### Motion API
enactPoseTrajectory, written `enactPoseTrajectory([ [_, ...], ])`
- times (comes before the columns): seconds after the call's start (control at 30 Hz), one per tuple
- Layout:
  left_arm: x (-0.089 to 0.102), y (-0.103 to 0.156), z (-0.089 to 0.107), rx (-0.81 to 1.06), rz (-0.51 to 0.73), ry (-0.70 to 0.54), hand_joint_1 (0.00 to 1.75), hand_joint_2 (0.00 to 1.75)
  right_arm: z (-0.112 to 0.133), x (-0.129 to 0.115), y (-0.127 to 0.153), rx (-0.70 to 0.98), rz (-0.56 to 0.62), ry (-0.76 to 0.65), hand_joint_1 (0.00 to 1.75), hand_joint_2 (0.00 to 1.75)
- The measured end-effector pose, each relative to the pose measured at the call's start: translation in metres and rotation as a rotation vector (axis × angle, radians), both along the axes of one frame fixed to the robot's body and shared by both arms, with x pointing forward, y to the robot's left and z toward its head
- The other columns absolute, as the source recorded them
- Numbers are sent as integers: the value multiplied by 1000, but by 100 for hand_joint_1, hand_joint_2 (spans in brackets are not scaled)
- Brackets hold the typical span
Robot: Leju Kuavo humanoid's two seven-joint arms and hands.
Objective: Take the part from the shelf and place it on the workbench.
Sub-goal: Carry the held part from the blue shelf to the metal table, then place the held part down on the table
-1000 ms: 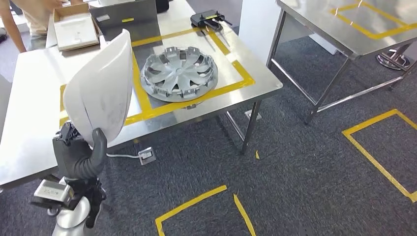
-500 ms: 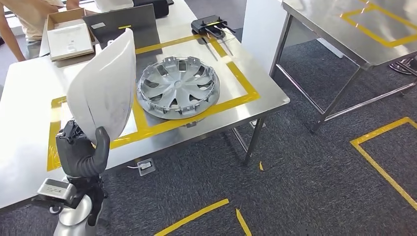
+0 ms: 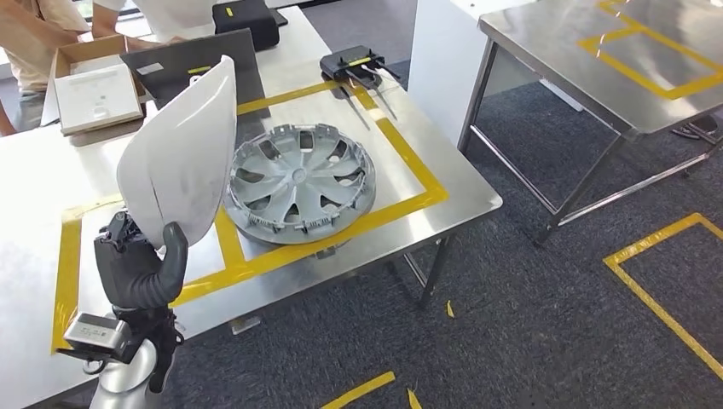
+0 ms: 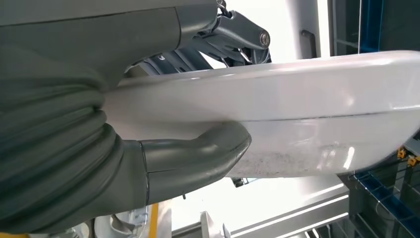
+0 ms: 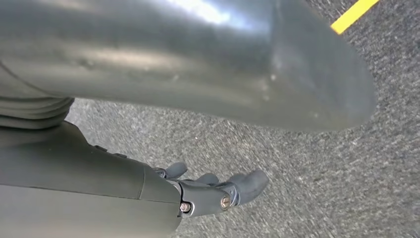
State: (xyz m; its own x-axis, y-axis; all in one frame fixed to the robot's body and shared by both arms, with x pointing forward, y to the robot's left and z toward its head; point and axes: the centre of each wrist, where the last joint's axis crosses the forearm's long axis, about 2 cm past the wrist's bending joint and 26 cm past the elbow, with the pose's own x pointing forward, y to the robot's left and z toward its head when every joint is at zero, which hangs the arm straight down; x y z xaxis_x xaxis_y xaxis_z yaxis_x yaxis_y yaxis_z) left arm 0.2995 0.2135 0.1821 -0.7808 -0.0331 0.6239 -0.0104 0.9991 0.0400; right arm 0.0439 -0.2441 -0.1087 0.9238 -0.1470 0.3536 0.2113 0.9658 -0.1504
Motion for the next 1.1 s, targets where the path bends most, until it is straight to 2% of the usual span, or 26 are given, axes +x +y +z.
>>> enactPoseTrajectory([
  [0.23,1,1,2,43,41,-39,175,175,0,3,-1,-7,20,-3,0,0],
  [0.9,-6,3,1,29,83,-42,175,175,0,1,2,6,76,8,0,0],
  [1.1,-8,13,-1,51,156,-46,175,175,1,1,6,15,100,10,0,0],
])
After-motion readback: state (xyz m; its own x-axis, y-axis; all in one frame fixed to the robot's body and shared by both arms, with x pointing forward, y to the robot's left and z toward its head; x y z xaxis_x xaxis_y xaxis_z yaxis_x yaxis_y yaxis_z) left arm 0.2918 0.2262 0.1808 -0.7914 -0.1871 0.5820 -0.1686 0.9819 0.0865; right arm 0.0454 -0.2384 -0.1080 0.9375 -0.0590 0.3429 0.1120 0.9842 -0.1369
